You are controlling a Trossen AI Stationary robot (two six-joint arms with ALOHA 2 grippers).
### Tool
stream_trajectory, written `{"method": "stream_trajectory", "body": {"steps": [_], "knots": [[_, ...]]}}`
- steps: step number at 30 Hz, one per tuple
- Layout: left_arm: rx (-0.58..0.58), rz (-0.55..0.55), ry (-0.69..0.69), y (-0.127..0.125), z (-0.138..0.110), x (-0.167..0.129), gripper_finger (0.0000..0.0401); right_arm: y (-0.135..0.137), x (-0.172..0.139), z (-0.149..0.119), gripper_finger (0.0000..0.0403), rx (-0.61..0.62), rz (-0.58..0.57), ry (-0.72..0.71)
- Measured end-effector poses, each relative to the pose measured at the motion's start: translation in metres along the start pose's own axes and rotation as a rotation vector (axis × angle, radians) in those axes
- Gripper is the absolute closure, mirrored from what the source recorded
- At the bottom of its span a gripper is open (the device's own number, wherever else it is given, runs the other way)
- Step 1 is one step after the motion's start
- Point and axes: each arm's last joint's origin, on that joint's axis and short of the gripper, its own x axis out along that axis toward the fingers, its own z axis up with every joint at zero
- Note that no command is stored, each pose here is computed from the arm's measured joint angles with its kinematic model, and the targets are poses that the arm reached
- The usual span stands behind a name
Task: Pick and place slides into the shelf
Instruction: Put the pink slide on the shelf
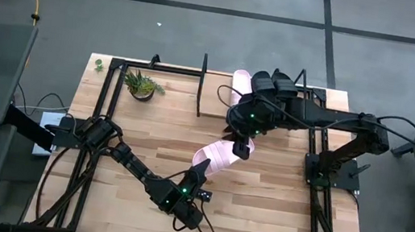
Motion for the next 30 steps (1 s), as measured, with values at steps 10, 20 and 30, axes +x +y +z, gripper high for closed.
{"method": "stream_trajectory", "body": {"steps": [10, 20, 30], "knots": [[0.001, 0.000, 0.000, 0.000, 0.000, 0.000, 0.0401, -0.003, 0.000, 0.001, 0.0192, 0.062, -0.104, -0.027], [0.027, 0.000, 0.000, 0.004, -0.001, 0.000, 0.0401, -0.002, 0.000, -0.002, 0.0153, 0.255, 0.022, 0.024], [-0.062, 0.002, 0.002, 0.042, -0.013, 0.000, 0.0401, -0.020, 0.020, -0.019, 0.0152, 0.373, 0.085, 0.104]]}}
